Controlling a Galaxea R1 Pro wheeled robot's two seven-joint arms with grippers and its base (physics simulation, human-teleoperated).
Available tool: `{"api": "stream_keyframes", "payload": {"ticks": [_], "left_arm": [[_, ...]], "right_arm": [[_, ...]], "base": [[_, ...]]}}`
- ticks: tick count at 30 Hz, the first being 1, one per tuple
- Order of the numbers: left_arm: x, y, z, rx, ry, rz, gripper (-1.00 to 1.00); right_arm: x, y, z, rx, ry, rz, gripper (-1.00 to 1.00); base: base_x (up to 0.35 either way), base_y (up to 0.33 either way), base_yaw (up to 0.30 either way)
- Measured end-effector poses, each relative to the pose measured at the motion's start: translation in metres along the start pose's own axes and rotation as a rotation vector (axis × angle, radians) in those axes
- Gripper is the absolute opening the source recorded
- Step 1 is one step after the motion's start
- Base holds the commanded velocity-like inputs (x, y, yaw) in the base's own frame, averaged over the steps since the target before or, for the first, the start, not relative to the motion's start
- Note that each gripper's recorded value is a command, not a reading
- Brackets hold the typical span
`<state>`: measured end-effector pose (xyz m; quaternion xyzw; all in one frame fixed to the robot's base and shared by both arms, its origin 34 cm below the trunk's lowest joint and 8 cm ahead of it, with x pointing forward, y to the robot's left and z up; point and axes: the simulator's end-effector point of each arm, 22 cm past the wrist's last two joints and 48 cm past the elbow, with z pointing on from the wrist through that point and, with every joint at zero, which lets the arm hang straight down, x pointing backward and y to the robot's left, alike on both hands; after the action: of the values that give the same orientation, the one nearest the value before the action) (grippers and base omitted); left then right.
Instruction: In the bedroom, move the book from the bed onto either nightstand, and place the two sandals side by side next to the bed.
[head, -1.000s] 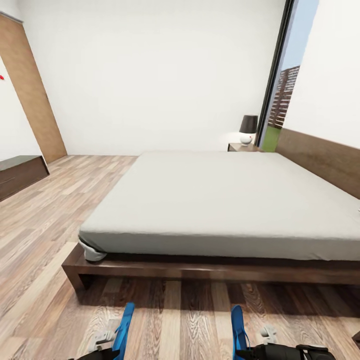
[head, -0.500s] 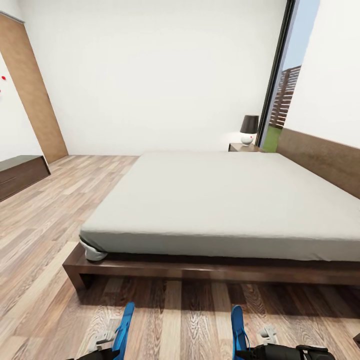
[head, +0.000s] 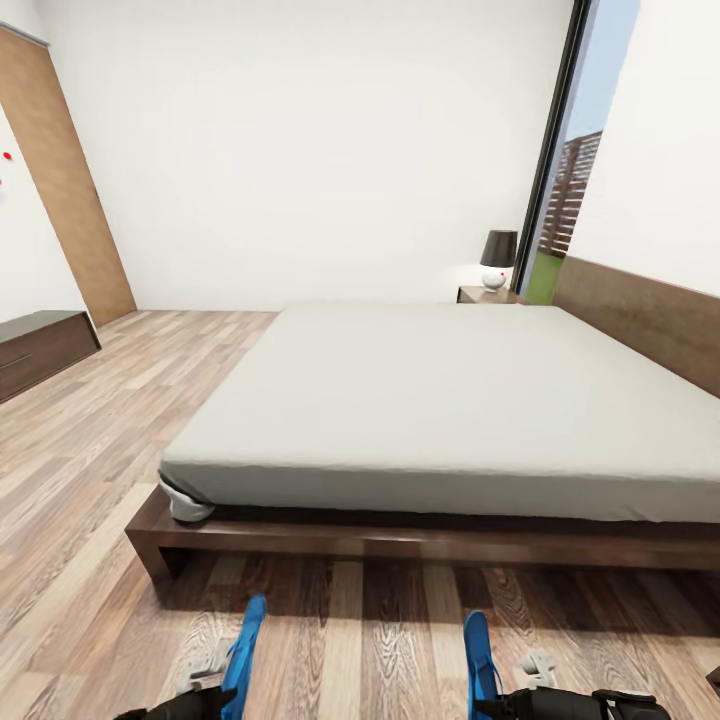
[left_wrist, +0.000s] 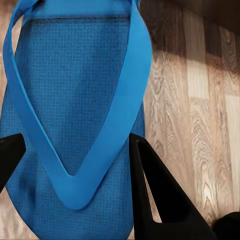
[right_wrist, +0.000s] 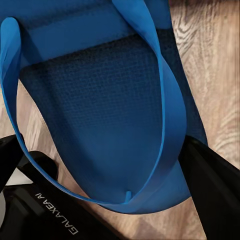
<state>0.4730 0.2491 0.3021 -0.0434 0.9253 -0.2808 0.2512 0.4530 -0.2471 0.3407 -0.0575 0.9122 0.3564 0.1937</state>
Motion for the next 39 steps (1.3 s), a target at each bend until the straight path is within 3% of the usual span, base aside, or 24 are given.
{"api": "stream_keyframes", "payload": {"ticks": [4, 6, 9, 12, 14, 21, 25, 31, 35, 39], "left_arm": [[-0.057, 0.01, -0.008, -0.028, -0.098, 0.079, -1.0], [-0.076, 0.013, -0.013, -0.044, -0.107, 0.099, -1.0], [-0.093, 0.032, -0.02, -0.138, -0.084, 0.078, -1.0], [-0.097, 0.073, -0.031, -0.35, -0.053, 0.044, -1.0], [-0.096, 0.087, -0.035, -0.44, -0.046, 0.032, -1.0], [-0.091, 0.112, -0.048, -0.586, -0.022, 0.012, -1.0], [-0.09, 0.133, -0.065, -0.712, -0.015, 0.009, -1.0], [-0.086, 0.124, -0.056, -0.731, -0.008, 0.019, -1.0], [-0.081, 0.102, -0.038, -0.702, 0.005, 0.057, -1.0], [-0.079, 0.088, -0.026, -0.674, 0.008, 0.065, -1.0]], "right_arm": [[0.0, -0.001, 0.0, 0.003, -0.001, 0.001, -1.0], [0.0, -0.001, 0.0, 0.003, -0.001, 0.001, -1.0], [0.0, -0.001, 0.0, 0.003, -0.001, 0.001, -1.0], [0.0, -0.001, 0.0, 0.003, -0.001, 0.001, -1.0], [0.0, -0.001, 0.0, 0.003, -0.001, 0.001, -1.0], [0.0, -0.001, 0.0, 0.003, -0.001, 0.001, -1.0], [0.0, -0.001, 0.0, 0.003, -0.001, 0.001, -1.0], [0.0, -0.001, 0.0, 0.003, -0.001, 0.001, -1.0], [0.0, -0.001, 0.0, 0.003, -0.001, 0.001, -1.0], [0.0, -0.001, 0.0, 0.003, -0.001, 0.001, -1.0]], "base": [[0.0, 0.0, 0.0], [0.0, 0.0, 0.0], [0.0, 0.0, 0.0], [0.0, 0.0, 0.0], [0.0, 0.0, 0.0], [0.0, 0.0, 0.0], [0.0, 0.0, 0.0], [0.0, 0.0, 0.0], [0.0, 0.0, 0.0], [0.0, 0.0, 0.0]]}}
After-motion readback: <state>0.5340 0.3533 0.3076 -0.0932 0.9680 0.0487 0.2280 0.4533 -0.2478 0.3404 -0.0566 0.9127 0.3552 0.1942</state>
